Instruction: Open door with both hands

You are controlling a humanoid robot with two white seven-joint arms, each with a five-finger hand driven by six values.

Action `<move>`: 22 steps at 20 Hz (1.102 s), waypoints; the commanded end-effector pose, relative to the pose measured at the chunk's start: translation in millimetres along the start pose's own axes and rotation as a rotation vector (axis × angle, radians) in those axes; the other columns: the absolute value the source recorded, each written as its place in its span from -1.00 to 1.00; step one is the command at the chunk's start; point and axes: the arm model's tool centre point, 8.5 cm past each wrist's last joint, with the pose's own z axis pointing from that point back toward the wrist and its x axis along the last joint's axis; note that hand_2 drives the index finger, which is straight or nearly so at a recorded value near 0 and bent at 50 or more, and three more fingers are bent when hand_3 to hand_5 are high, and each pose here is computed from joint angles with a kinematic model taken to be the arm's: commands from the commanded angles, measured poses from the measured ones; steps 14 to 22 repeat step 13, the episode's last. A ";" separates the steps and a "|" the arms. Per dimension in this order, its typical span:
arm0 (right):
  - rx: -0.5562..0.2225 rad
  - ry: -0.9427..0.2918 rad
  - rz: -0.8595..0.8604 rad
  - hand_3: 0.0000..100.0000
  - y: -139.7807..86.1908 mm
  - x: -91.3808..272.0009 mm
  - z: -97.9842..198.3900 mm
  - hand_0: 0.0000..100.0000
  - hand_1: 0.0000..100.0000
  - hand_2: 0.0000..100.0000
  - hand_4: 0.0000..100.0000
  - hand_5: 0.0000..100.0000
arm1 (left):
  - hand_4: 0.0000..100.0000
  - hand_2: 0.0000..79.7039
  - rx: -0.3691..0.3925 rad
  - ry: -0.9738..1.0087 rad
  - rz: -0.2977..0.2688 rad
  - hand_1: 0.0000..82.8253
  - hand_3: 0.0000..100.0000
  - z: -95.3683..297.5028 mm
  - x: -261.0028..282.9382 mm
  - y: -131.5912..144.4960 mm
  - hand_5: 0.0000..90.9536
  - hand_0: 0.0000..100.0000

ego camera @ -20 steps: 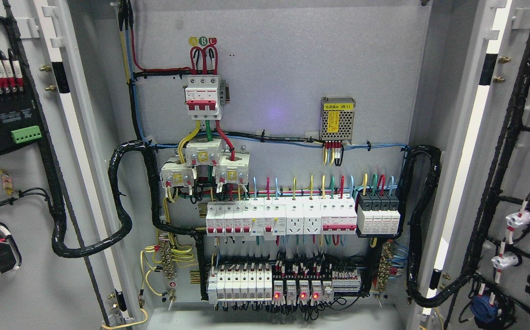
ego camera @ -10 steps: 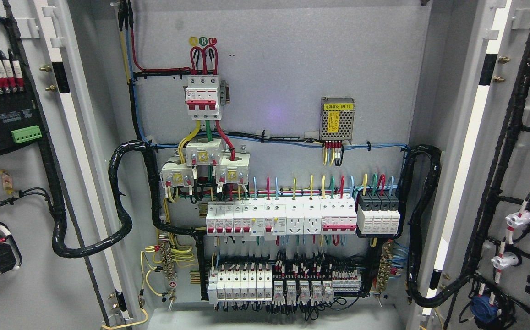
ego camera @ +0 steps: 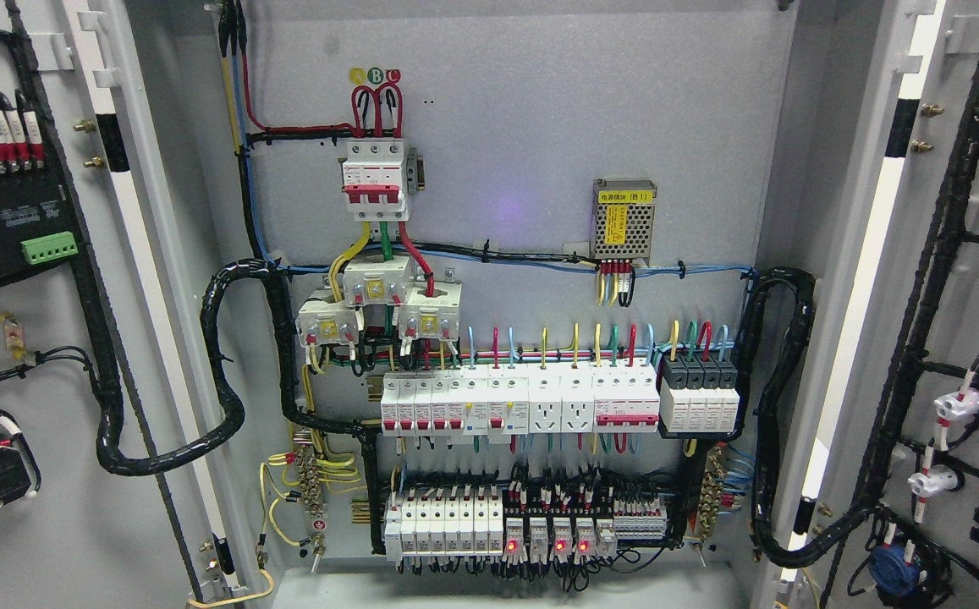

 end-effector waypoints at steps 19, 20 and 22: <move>0.029 0.196 -0.078 -1.00 30.2 -26.1 7.7 -0.62 -1.00 -1.00 -1.00 -1.00 | -1.00 -1.00 0.092 0.195 -0.021 -1.00 -1.00 13.4 -77.5 14.8 -1.00 -1.00; 0.029 0.196 -0.078 -1.00 30.2 -26.1 7.7 -0.62 -1.00 -1.00 -1.00 -1.00 | -1.00 -1.00 0.092 0.195 -0.021 -1.00 -1.00 13.4 -77.5 14.8 -1.00 -1.00; 0.029 0.196 -0.078 -1.00 30.2 -26.1 7.7 -0.62 -1.00 -1.00 -1.00 -1.00 | -1.00 -1.00 0.092 0.195 -0.021 -1.00 -1.00 13.4 -77.5 14.8 -1.00 -1.00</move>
